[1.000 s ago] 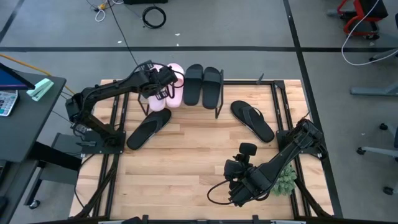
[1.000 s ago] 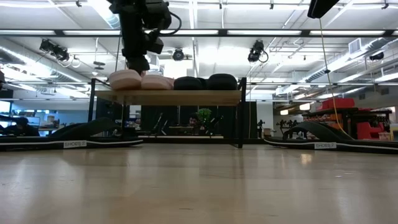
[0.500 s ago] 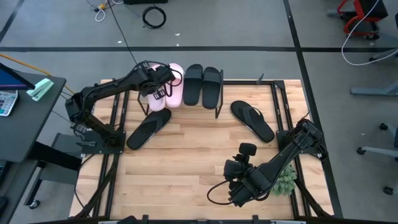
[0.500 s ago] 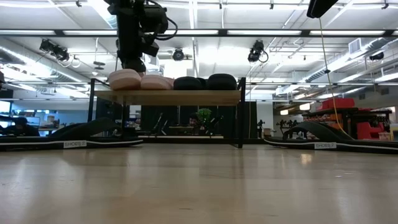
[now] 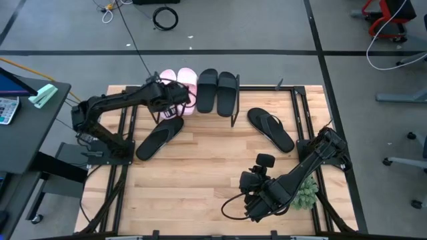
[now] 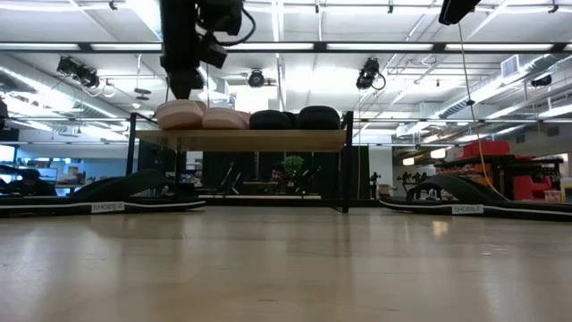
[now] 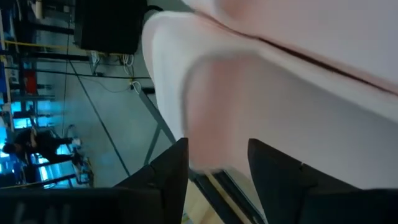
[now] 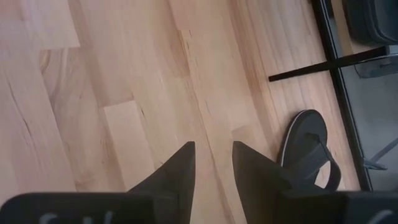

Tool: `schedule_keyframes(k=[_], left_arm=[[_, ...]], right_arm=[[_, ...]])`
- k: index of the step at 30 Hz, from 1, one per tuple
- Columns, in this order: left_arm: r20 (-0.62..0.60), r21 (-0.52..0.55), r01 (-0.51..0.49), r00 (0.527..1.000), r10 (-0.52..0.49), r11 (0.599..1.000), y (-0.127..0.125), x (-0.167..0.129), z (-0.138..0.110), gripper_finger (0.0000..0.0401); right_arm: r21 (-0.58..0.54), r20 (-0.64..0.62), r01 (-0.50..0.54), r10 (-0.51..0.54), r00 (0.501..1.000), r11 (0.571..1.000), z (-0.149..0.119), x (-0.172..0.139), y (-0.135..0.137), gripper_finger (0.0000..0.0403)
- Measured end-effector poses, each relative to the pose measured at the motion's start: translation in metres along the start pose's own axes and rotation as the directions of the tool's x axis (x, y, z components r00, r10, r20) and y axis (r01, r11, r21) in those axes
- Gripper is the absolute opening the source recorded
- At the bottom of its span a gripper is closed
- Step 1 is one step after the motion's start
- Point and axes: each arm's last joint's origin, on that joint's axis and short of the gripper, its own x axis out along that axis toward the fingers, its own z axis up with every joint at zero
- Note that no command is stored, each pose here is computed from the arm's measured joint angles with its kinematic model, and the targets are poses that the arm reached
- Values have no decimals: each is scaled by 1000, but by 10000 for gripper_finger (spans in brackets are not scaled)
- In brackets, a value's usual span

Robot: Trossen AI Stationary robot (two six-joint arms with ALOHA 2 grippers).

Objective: Pick and place slides into the shelf
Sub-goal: Put the pink slipper on the shelf

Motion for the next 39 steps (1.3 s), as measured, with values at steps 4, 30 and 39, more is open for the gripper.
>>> schedule_keyframes(k=[4, 30, 39], left_arm=[[23, -1, 13, 1000, -13, 1000, -11, -13, -3, 173], [73, -98, 423, 906, -417, 901, -96, -109, -55, 126], [-18, -194, 212, 975, -220, 958, -60, -68, -38, 121]], right_arm=[[-2, 1, 1, -1, 1000, 1000, 0, 0, 0, 113], [-61, 77, 48, -43, 996, 997, 4, 1, -1, 113], [-35, 80, 40, -37, 996, 999, 2, -1, 1, 113]])
